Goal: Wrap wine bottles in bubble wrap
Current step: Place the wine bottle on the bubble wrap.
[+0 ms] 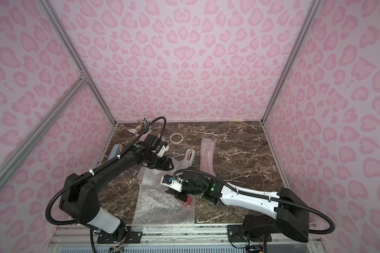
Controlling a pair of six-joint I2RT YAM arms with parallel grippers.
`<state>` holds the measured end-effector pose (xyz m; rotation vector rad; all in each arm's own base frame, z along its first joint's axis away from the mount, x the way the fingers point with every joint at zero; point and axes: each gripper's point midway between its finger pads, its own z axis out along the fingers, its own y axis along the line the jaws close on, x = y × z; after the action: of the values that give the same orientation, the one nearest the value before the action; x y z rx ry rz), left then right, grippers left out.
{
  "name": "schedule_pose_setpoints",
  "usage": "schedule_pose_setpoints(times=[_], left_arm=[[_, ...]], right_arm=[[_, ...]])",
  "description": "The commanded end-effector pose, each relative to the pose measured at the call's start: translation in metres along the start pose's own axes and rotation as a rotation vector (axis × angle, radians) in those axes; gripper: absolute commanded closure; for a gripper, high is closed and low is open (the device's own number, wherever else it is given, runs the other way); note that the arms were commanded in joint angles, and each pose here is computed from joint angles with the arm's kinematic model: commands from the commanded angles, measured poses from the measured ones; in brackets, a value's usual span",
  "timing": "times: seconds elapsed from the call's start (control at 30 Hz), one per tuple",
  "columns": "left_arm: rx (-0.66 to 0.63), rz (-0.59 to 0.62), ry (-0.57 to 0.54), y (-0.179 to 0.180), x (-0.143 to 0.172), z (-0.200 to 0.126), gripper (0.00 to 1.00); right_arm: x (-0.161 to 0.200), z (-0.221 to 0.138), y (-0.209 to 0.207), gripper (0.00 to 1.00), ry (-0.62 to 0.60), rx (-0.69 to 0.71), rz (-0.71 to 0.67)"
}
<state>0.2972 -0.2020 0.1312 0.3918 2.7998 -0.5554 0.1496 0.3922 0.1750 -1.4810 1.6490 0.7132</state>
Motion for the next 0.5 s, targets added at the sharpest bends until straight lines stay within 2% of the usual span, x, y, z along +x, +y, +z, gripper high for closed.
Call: schedule_pose_setpoints(times=[0.0,0.2,0.47], left_arm=[[-0.045,-0.017,-0.028,0.010,-0.001,-0.019,0.17],[-0.105,-0.060,-0.097,0.033,-0.002,-0.052,0.15],[-0.070,-0.066,-0.073,0.033,0.009,-0.055,0.15]], right_arm=[[0.014,0.022,-0.004,0.97,0.118,0.059,-0.069],[0.013,0.070,0.014,0.89,0.207,0.004,-0.120],[0.027,0.135,0.021,0.85,0.264,-0.048,-0.111]])
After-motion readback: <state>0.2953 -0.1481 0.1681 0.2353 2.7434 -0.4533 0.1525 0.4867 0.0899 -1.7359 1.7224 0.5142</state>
